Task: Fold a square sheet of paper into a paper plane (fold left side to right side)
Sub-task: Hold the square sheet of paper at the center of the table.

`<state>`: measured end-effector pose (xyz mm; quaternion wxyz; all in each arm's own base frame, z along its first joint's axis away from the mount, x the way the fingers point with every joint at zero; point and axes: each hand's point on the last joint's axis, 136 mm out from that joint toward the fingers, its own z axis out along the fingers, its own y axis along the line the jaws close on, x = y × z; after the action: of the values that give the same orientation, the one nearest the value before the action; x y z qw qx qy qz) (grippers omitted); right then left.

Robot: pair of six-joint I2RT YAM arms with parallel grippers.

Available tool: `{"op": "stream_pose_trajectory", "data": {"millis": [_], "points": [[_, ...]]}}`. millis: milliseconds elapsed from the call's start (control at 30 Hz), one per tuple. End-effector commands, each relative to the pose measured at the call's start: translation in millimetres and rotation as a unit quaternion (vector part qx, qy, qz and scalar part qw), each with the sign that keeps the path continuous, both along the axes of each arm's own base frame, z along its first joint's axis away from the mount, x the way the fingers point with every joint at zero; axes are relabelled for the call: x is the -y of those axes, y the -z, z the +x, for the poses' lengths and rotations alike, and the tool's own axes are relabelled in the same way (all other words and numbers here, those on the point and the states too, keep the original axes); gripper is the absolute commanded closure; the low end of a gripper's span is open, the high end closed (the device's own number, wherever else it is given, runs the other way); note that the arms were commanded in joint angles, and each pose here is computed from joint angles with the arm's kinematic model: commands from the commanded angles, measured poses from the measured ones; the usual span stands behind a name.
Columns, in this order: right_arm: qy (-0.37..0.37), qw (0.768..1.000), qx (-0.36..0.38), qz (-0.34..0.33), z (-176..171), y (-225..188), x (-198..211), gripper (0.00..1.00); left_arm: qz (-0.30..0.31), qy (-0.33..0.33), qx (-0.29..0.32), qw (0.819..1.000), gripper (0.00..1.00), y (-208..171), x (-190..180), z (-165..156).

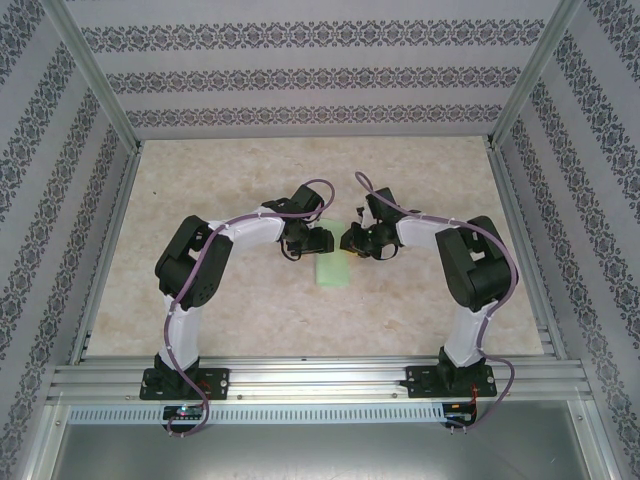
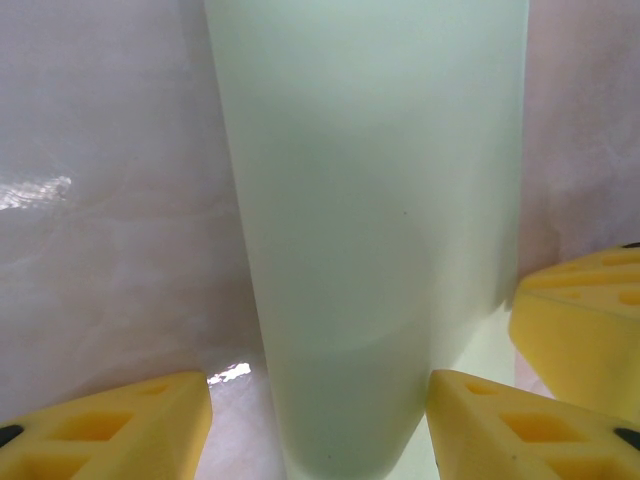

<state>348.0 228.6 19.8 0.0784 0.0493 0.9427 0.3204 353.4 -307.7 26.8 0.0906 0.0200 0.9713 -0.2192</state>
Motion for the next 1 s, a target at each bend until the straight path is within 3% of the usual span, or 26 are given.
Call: {"op": "stream_pose_trajectory", "data": {"millis": [0, 300, 667, 833, 967], "points": [[-0.009, 1.000, -0.008, 0.002, 0.5, 1.6, -7.2, 0.82, -0.001, 0.031, -0.010, 0.999, 0.39, 29.1, 18.4, -9.7], [-0.012, 0.998, -0.046, -0.049, -12.4, 26.7, 6.1, 0.83, -0.004, 0.030, 0.003, 1.000, 0.39, 14.4, 16.4, -7.3], [-0.014, 0.996, -0.058, -0.059, -16.3, 37.2, 8.2, 0.84, -0.052, 0.013, 0.061, 0.997, 0.35, -58.7, 3.2, 6.8], [-0.014, 0.996, -0.057, -0.061, -15.5, 37.2, 8.9, 0.84, -0.110, 0.034, 0.057, 0.992, 0.46, -74.7, 19.7, 1.1], [-0.014, 0.996, -0.057, -0.061, -15.0, 36.7, 8.9, 0.84, -0.142, 0.041, 0.038, 0.988, 0.55, -67.0, 31.6, -1.6]]}}
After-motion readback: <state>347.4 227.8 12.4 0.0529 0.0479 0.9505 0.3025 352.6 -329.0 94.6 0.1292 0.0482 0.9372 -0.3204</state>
